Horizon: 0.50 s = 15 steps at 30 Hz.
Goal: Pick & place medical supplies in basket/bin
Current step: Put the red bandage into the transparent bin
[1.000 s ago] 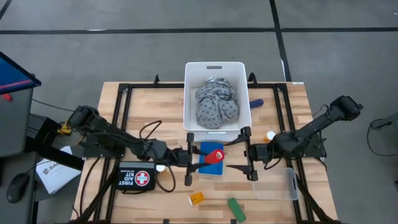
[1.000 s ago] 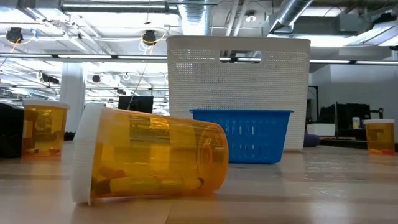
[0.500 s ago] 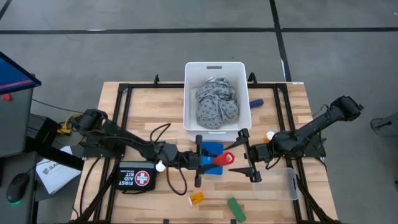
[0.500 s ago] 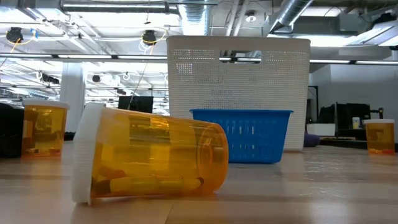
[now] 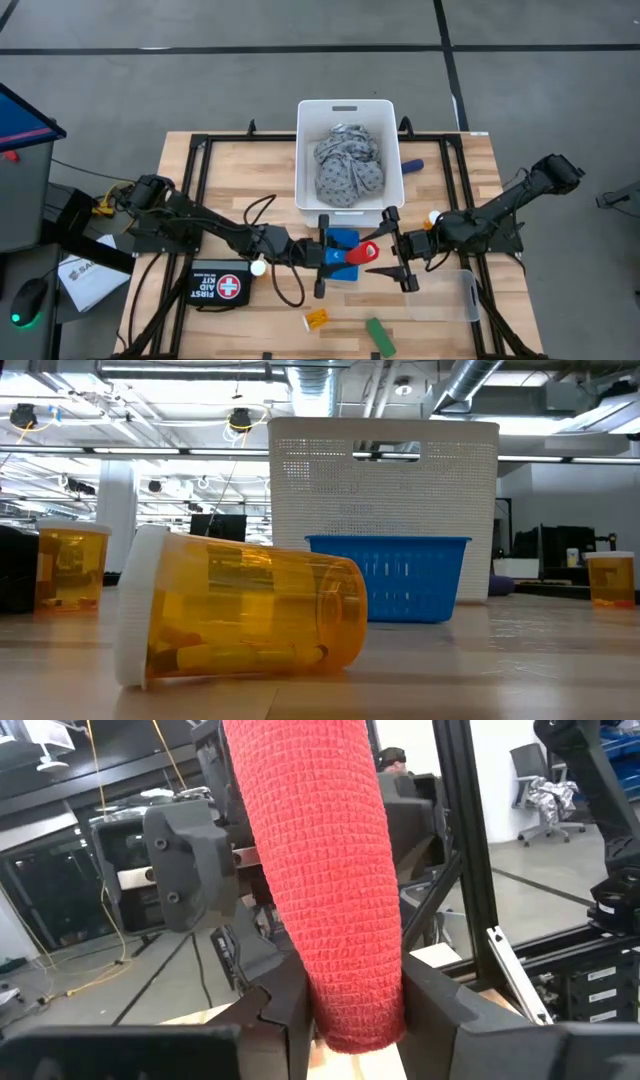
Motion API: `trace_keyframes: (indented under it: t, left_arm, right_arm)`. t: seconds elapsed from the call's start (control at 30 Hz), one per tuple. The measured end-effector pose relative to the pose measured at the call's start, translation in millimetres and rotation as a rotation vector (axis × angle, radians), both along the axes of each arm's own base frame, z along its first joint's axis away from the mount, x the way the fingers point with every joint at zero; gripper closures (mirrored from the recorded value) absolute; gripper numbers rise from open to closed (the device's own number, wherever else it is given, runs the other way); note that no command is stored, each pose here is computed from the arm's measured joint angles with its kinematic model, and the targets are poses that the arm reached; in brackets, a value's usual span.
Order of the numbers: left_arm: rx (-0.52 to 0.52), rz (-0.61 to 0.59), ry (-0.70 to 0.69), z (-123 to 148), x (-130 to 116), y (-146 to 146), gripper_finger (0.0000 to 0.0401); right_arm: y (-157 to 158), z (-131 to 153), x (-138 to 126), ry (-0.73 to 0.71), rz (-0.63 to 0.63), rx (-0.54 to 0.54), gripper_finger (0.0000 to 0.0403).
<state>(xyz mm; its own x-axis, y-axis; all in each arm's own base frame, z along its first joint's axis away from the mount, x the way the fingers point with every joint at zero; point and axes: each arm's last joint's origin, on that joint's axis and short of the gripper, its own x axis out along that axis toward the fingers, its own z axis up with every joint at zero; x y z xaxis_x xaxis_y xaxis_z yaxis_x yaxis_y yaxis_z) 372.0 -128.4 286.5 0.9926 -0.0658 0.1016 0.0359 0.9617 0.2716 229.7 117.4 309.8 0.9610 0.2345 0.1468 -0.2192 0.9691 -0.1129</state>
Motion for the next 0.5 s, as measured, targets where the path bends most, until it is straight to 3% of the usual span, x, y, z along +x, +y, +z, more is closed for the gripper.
trace_keyframes:
  t: [0.5]
  left_arm:
    - [-0.003, -0.005, 0.003, -0.3, 0.0, -0.3, 0.03]
  right_arm:
    - [1.3, -0.6, -0.2, -0.001, 0.044, -0.024, 0.028]
